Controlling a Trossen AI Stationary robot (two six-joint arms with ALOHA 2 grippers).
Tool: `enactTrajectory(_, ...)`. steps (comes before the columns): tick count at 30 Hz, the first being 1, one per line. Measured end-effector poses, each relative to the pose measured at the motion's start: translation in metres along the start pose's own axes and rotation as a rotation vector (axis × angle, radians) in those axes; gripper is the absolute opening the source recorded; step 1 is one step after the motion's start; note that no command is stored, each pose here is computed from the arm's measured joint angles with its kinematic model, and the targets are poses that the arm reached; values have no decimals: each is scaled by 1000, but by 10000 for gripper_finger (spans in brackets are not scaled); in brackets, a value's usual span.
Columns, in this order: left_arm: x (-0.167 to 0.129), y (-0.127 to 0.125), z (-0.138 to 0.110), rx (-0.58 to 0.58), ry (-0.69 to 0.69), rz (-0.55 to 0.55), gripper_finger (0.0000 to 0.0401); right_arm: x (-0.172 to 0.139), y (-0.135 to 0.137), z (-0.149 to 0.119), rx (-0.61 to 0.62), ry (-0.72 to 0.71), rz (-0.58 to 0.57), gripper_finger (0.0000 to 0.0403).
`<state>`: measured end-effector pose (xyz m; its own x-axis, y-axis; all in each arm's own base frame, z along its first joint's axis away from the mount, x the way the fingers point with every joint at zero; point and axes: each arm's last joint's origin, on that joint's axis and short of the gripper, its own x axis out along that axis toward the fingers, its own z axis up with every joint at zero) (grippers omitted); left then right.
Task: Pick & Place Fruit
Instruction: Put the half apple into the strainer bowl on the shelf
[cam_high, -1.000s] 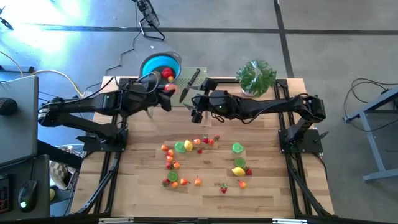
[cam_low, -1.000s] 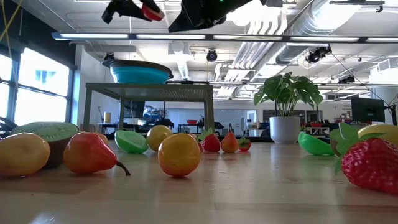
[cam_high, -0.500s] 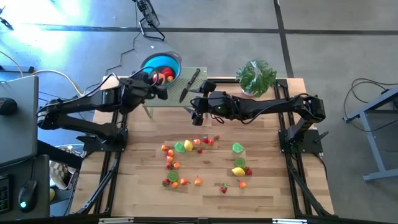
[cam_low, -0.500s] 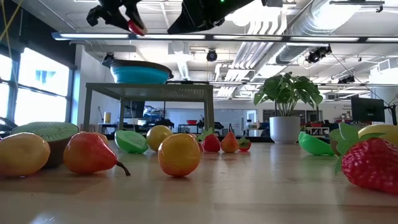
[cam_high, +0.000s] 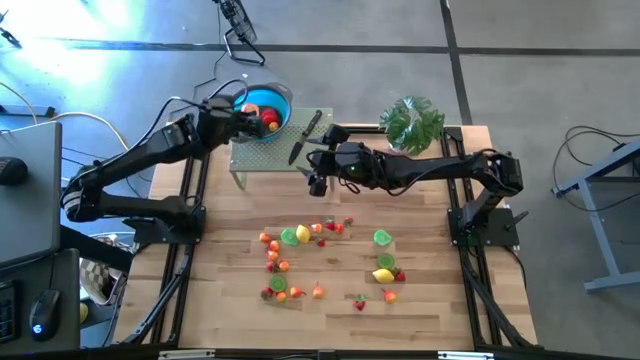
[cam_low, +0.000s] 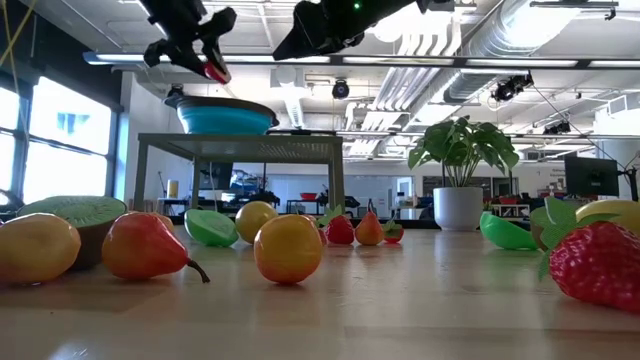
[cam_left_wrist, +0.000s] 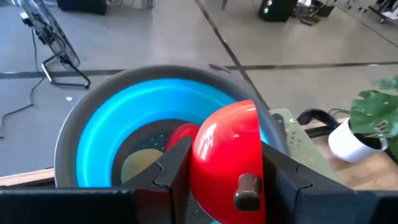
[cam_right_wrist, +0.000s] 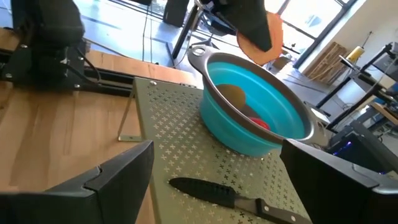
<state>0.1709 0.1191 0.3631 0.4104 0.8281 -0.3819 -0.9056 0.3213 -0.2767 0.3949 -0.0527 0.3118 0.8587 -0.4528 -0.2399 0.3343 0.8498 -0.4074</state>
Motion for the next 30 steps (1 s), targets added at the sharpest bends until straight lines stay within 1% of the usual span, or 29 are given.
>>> enactTrajectory(10, 46, 9, -7, 17, 130, 47, 133, 5, -15, -5, 11, 18, -37, 346)
enactTrajectory(16, 66, 6, -11, 21, 151, 25, 133, 7, -19, -7, 14, 24, -48, 346)
enactTrajectory(24, 70, 4, -12, 34, 151, 33, 136, 8, -21, -8, 15, 27, -53, 337)
enactTrajectory(27, 70, 4, -12, 31, 150, 34, 148, 8, -21, -8, 15, 27, -52, 330)
enactTrajectory(30, 70, 4, -12, 31, 150, 34, 170, 8, -21, -8, 15, 27, -52, 324)
